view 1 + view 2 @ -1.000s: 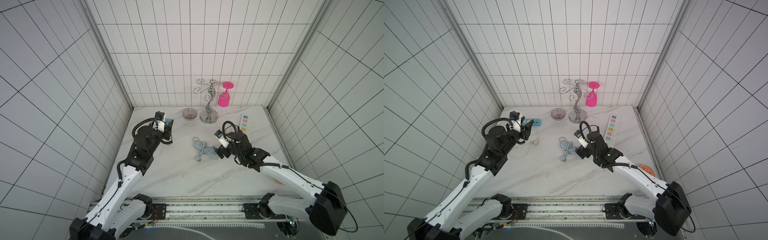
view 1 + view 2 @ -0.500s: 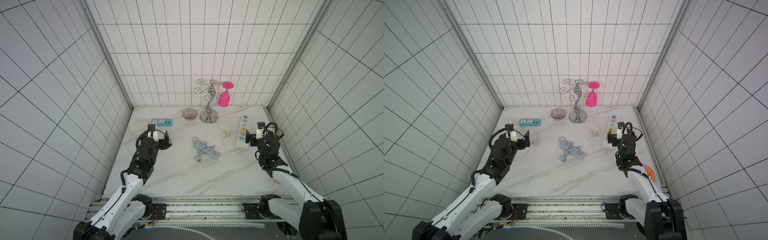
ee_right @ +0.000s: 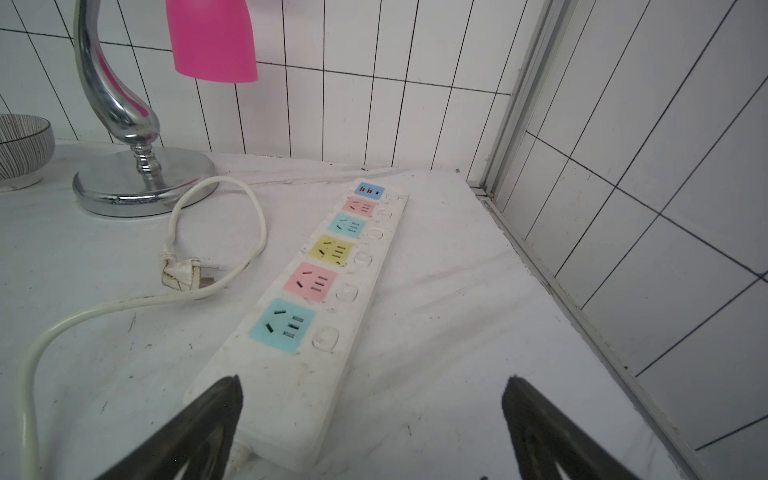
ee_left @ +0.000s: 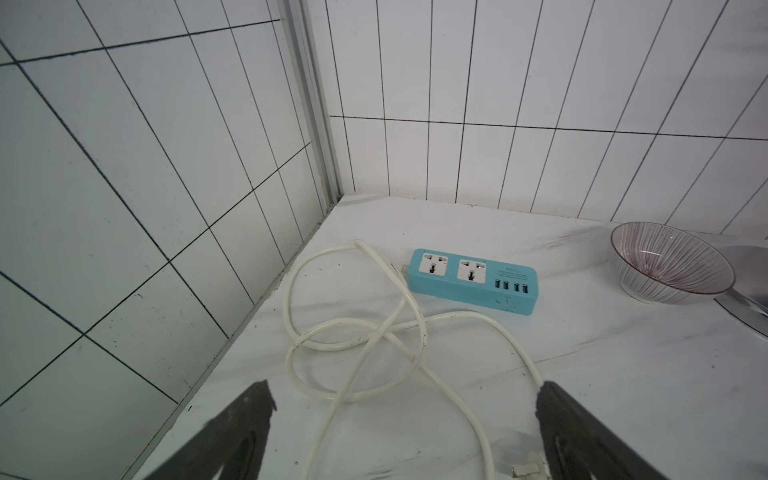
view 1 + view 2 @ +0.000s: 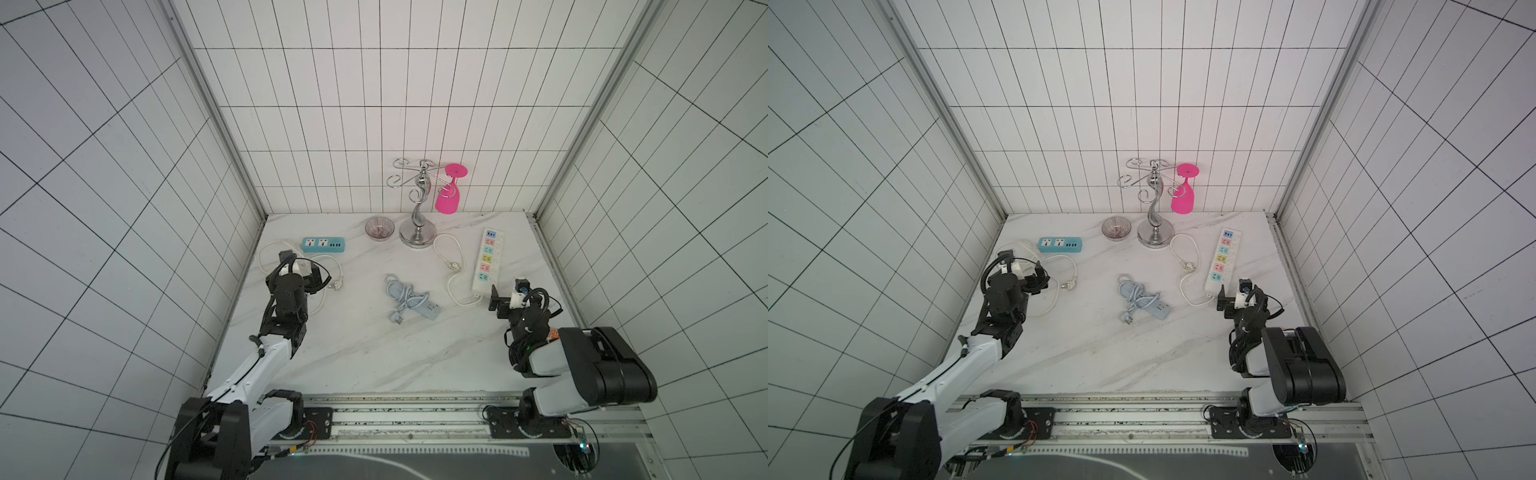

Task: Wrap the cord around the power strip
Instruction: Reset both arms

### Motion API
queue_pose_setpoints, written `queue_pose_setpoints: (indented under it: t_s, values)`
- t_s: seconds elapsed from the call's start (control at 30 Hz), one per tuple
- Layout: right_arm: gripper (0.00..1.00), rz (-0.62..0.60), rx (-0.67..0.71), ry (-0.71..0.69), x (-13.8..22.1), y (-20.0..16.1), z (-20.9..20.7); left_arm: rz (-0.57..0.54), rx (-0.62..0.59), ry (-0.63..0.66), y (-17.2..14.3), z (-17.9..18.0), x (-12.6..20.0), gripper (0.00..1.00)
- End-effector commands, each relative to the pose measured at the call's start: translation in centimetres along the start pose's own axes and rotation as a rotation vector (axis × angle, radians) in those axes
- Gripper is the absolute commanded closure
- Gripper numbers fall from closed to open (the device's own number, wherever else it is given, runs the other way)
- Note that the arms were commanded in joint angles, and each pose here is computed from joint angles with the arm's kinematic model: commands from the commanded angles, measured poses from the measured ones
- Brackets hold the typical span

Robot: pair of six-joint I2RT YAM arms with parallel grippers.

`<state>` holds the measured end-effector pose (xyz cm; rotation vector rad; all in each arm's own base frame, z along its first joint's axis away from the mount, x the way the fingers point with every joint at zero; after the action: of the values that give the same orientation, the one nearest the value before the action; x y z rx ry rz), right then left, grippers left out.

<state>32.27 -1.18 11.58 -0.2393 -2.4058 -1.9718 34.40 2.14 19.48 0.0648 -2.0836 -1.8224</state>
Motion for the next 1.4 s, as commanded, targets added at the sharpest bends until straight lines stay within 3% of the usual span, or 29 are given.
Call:
queue_pose_setpoints:
  t_s: [0.0,0.27,0.4,0.73,0.9,1.03,1.37]
  values:
    - [0.01,-0.191,-0.039,-0.039,1.0,3.6,-1.0,-0.065,0.057,0.041,0.4,0.6,-0.8,0.02]
    - [0.02,-0.078,-0.002,0.027,-1.5,2.6,0.2,-0.095,0.041,0.047,-2.3,0.7,-2.5,0.03]
    - [0.01,-0.042,-0.01,0.025,-2.6,2.3,0.1,-0.119,0.043,-0.012,-3.0,-0.1,-2.7,0.03]
    - [0.01,-0.034,-0.023,0.009,-2.8,2.3,-0.2,-0.14,0.043,-0.035,-5.3,0.0,-2.8,0.03]
    - [0.01,-0.029,-0.031,0.0,-3.0,2.3,-0.4,-0.161,0.029,-0.056,-5.3,-0.4,-3.0,0.02]
    - [0.01,-0.026,-0.036,-0.007,-3.0,2.2,-0.5,-0.106,-0.009,0.04,-5.5,-0.7,-4.1,0.02]
    - [0.01,-0.024,-0.037,-0.002,-3.1,2.2,-0.5,-0.099,-0.008,0.042,-5.4,-0.8,-4.1,0.03]
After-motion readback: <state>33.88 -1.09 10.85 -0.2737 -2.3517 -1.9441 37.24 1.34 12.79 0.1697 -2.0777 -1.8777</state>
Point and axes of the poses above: each gripper's point midway between its finger pads, its own x axis back along the fingers, its own z axis along the line the jaws close on, y = z × x, the point moved 2 cm from there along x, back along the fingers, and after that the axes turned 6 degrees about x, right-handed, at the moved point
